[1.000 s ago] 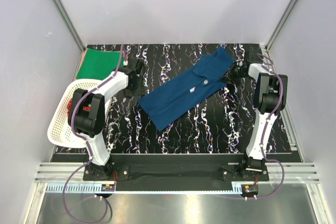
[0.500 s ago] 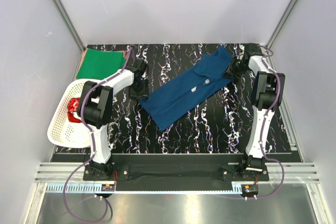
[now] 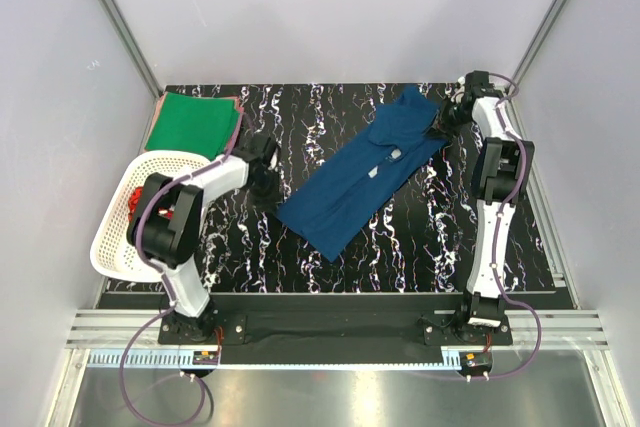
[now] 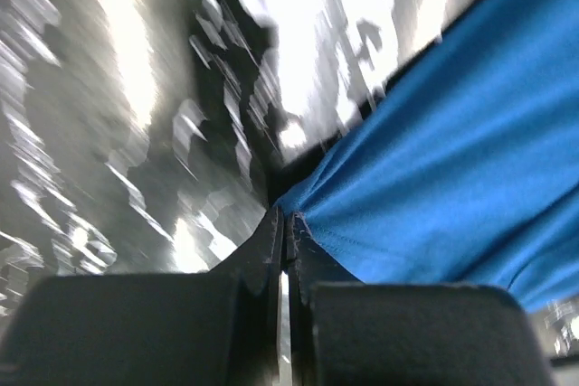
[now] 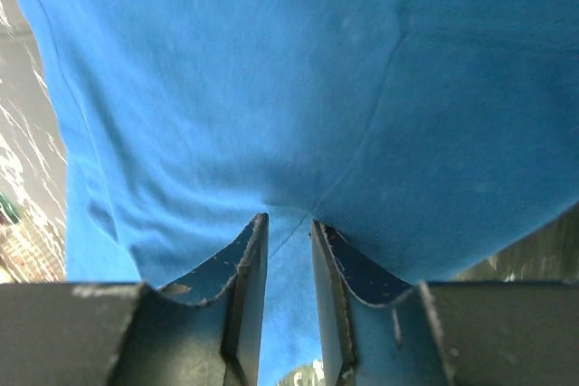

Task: Fold and stack the t-shirts
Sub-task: Fold the tshirt

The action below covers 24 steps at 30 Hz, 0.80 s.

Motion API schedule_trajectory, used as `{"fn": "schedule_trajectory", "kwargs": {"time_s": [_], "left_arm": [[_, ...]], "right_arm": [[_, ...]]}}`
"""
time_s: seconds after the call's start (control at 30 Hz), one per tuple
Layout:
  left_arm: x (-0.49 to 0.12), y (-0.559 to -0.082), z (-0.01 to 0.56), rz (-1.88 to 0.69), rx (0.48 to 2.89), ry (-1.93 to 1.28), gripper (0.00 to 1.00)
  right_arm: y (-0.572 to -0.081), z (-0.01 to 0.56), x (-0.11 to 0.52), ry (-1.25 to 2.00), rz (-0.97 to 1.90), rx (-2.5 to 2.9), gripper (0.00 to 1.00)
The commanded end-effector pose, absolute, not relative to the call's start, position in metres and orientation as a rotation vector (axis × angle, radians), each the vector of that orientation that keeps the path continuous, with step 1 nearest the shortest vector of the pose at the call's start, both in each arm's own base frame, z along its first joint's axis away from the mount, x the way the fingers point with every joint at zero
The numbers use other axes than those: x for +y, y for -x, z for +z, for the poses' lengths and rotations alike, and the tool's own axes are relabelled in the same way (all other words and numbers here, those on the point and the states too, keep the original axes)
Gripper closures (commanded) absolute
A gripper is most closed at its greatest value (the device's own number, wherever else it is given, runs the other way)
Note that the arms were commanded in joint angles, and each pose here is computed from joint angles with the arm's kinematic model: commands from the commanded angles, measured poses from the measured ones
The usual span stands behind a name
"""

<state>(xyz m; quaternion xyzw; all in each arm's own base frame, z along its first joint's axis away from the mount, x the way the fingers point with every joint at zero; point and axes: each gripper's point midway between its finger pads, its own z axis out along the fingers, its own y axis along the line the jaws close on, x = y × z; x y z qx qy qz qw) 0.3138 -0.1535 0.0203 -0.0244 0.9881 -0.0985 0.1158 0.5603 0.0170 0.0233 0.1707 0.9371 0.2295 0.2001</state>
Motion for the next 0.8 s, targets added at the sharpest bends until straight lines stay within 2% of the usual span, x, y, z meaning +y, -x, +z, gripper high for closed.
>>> {"fn": "schedule_trajectory", "kwargs": {"time_s": [0.0,0.27,0.53,0.7,0.73,0.77], "left_arm": [[-0.173,-0.289,0.03,-0.426,2.888,0.106,1.0],[-0.205,-0.256,0.042,-0.602,2.853,0.157,1.0],[-0.209,-0.219,0.029,-0.616,2.856,0.258,1.0],[-0.205,-0.213,0.029,-0.598,2.844,0.275,1.0],[-0.203,-0.212,0.029,-0.576,2.848,0.274,1.0],[-0.202,-0.212,0.029,-0.567,2.849,0.26,0.99]], "right_arm": [[-0.584,0.03,0.008,-0.403,0.617,2.558,0.66],[-0.605,0.046,0.019,-0.342,0.723,2.47,0.62],[-0.606,0.07,0.035,-0.337,0.852,2.42,0.55],[-0.602,0.116,0.04,-0.379,0.892,2.353,0.44],[-0.599,0.14,0.037,-0.385,0.865,2.321,0.42],[-0.591,0.135,0.037,-0.436,0.862,2.345,0.39]]}}
